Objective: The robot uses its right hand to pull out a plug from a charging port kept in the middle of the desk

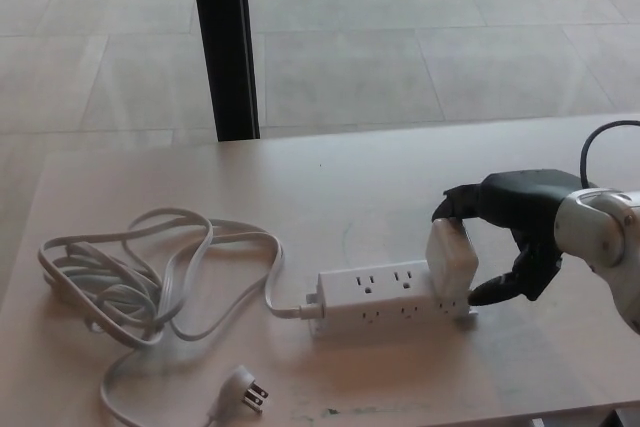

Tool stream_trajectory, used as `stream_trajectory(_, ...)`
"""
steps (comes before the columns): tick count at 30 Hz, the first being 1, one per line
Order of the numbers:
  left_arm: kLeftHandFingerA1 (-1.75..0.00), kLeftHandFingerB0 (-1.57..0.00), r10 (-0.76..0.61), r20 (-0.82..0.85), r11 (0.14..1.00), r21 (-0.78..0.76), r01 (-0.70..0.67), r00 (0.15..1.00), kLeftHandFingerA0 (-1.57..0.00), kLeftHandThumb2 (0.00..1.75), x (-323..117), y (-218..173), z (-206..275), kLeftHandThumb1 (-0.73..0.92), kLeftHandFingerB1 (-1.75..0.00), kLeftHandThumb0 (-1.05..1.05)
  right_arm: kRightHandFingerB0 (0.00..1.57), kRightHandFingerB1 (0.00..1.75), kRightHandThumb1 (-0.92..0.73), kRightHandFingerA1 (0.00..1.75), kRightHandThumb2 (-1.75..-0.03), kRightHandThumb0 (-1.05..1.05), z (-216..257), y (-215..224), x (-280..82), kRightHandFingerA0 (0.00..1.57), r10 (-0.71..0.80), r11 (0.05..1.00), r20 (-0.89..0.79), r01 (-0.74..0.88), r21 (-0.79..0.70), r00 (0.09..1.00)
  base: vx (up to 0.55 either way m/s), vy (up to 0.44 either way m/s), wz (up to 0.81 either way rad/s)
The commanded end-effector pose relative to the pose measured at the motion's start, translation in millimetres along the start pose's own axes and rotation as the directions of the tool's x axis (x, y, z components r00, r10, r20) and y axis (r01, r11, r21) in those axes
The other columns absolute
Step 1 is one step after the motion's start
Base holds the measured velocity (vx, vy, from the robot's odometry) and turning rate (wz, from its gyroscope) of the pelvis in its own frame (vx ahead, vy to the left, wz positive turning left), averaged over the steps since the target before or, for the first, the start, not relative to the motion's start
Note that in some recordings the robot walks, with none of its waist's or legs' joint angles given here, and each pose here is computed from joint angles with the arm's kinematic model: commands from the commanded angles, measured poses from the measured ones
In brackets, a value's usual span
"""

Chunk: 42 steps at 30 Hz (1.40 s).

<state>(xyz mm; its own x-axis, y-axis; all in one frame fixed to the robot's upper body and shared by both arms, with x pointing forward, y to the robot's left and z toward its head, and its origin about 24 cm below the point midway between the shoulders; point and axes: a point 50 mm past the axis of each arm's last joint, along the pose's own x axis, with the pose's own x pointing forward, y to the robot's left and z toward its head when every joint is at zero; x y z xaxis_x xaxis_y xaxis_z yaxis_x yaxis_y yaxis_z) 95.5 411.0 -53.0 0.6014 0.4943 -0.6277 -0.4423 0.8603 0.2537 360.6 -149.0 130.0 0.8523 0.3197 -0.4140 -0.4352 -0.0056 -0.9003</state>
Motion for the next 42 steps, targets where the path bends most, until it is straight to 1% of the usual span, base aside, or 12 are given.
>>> stream_trajectory(1,-0.55,-0.24,0.012,0.024,1.000,0.016,-0.012,1.000,-0.63,0.85,-1,6,5,0.92,-0.38,-0.93,0.38,0.42,-0.49,1.70,-0.61,-0.69,-8,5,-1,0.77,-0.003,1.000,-0.030,0.003,-0.002,1.000,0.00,0.000,0.00)
stream_trajectory(8,-0.54,-0.25,0.009,0.036,1.000,0.011,-0.009,0.999,-0.62,0.85,-1,7,7,0.92,-0.38,-0.91,0.46,0.37,-0.52,1.71,-0.60,-0.68,5,8,2,0.75,-0.013,0.999,0.029,0.013,0.031,1.000,0.00,0.000,0.00)
stream_trajectory(9,-0.53,-0.25,0.010,0.037,1.000,0.004,-0.010,0.999,-0.62,0.84,-2,7,7,0.92,-0.38,-0.91,0.41,0.51,-0.44,1.45,-0.87,-0.75,8,7,3,1.08,-0.016,0.999,0.034,0.015,0.037,0.999,0.00,0.000,0.00)
stream_trajectory(12,-0.54,-0.24,0.014,0.033,1.000,-0.008,-0.014,0.999,-0.63,0.84,-1,6,6,0.92,-0.37,-0.91,0.41,0.52,-0.44,1.43,-0.86,-0.71,14,6,3,1.06,-0.030,0.999,0.054,0.028,0.026,0.998,0.00,0.000,0.00)
stream_trajectory(13,-0.54,-0.24,0.016,0.033,1.000,-0.006,-0.016,0.999,-0.63,0.85,-1,6,7,0.92,-0.37,-0.92,0.47,0.39,-0.52,1.70,-0.60,-0.65,14,6,3,0.74,-0.031,0.999,0.056,0.030,0.026,0.998,0.00,0.000,0.00)
stream_trajectory(24,-0.55,-0.23,0.016,0.031,1.000,0.002,-0.016,0.999,-0.62,0.85,-2,6,4,0.92,-0.38,-0.93,0.45,0.39,-0.51,1.71,-0.61,-0.70,7,8,2,0.79,-0.032,0.999,0.040,0.031,0.027,0.999,0.00,0.000,0.00)
stream_trajectory(25,-0.55,-0.24,0.021,0.029,1.000,-0.001,-0.021,0.999,-0.63,0.85,-1,6,5,0.92,-0.38,-0.92,0.40,0.52,-0.43,1.48,-0.88,-0.75,7,9,2,1.16,-0.031,0.999,0.038,0.030,0.025,0.999,0.00,0.000,0.00)
stream_trajectory(28,-0.55,-0.24,0.021,0.026,1.000,-0.012,-0.020,0.999,-0.63,0.85,-1,6,4,0.92,-0.38,-0.93,0.36,0.50,-0.46,1.50,-0.87,-0.80,5,10,3,1.11,-0.022,0.999,0.017,0.021,0.031,1.000,0.00,0.000,0.00)
stream_trajectory(29,-0.54,-0.25,0.019,0.028,1.000,-0.009,-0.019,0.999,-0.62,0.84,-1,6,4,0.92,-0.38,-0.92,0.31,0.41,-0.54,1.71,-0.57,-0.75,6,11,3,0.78,-0.029,0.999,0.023,0.028,0.028,0.999,0.00,0.000,0.00)
stream_trajectory(38,-0.55,-0.26,0.016,0.033,1.000,-0.015,-0.015,0.999,-0.63,0.83,-1,5,6,0.92,-0.38,-0.89,0.36,0.38,-0.55,1.61,-0.59,-0.55,13,18,3,0.79,-0.082,0.997,0.032,0.082,-0.001,0.996,0.00,0.000,0.00)
stream_trajectory(40,-0.56,-0.24,0.011,0.037,1.000,-0.007,-0.010,0.999,-0.61,0.86,-1,5,6,0.91,-0.39,-0.93,0.37,0.52,-0.47,1.33,-0.86,-0.58,14,18,4,0.98,-0.086,0.996,0.026,0.086,0.002,0.996,0.00,0.000,0.00)
stream_trajectory(42,-0.55,-0.24,0.008,0.037,1.000,0.004,-0.008,0.999,-0.61,0.86,-1,5,6,0.92,-0.39,-0.93,0.49,0.42,-0.61,1.50,-0.62,-0.46,13,18,4,0.77,-0.089,0.996,0.024,0.089,0.001,0.996,0.00,0.000,0.00)
